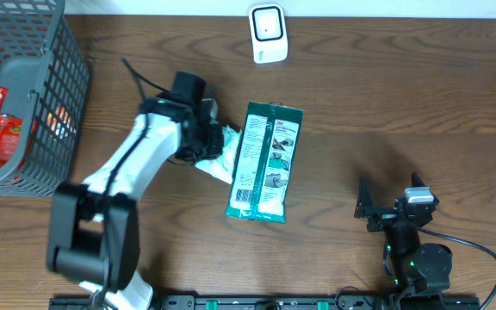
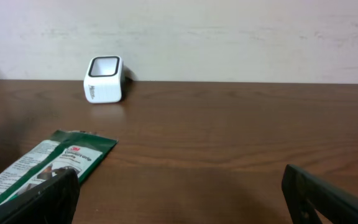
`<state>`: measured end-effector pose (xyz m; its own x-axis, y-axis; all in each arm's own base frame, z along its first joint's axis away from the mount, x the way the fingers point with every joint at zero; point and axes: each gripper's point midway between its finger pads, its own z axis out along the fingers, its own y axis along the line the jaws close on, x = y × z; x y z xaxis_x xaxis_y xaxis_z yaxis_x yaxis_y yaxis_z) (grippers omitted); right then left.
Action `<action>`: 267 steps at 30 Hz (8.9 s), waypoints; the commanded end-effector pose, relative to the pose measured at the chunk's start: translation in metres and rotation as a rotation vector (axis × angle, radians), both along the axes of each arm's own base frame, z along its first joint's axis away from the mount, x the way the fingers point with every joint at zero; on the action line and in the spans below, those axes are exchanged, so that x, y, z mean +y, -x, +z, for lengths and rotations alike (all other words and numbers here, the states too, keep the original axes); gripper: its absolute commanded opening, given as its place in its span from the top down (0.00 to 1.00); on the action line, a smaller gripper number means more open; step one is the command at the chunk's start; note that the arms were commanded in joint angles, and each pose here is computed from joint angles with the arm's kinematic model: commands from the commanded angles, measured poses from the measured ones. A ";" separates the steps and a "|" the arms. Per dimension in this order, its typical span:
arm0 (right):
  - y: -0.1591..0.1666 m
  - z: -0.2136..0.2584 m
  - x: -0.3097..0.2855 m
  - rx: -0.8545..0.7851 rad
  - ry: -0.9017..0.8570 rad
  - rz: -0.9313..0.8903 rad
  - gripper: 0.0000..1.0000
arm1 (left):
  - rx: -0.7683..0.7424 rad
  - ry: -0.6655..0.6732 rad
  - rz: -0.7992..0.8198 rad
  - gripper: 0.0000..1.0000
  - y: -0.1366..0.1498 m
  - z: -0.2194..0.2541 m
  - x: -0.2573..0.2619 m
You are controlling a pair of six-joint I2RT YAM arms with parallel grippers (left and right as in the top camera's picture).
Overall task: Scan the item barcode
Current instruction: 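Carry a pale green pouch out and place it beside the green package, then reach the left gripper into the basket and grasp the orange box, then carry the orange box toward the table centre near the scanner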
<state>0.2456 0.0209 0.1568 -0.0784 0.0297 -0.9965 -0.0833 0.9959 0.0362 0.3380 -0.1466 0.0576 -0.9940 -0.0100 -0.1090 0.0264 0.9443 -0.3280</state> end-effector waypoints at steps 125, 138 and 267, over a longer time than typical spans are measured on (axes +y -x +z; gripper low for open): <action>0.000 0.000 -0.002 -0.001 0.015 -0.007 0.01 | -0.289 -0.276 0.838 0.14 -0.080 0.173 0.392; 0.000 0.000 -0.002 -0.001 0.015 -0.007 0.01 | -0.037 -0.129 0.667 0.16 -0.102 0.038 0.378; -0.031 0.099 0.039 0.422 0.025 0.235 0.01 | -0.360 -0.070 -0.315 0.93 -0.014 0.038 -0.167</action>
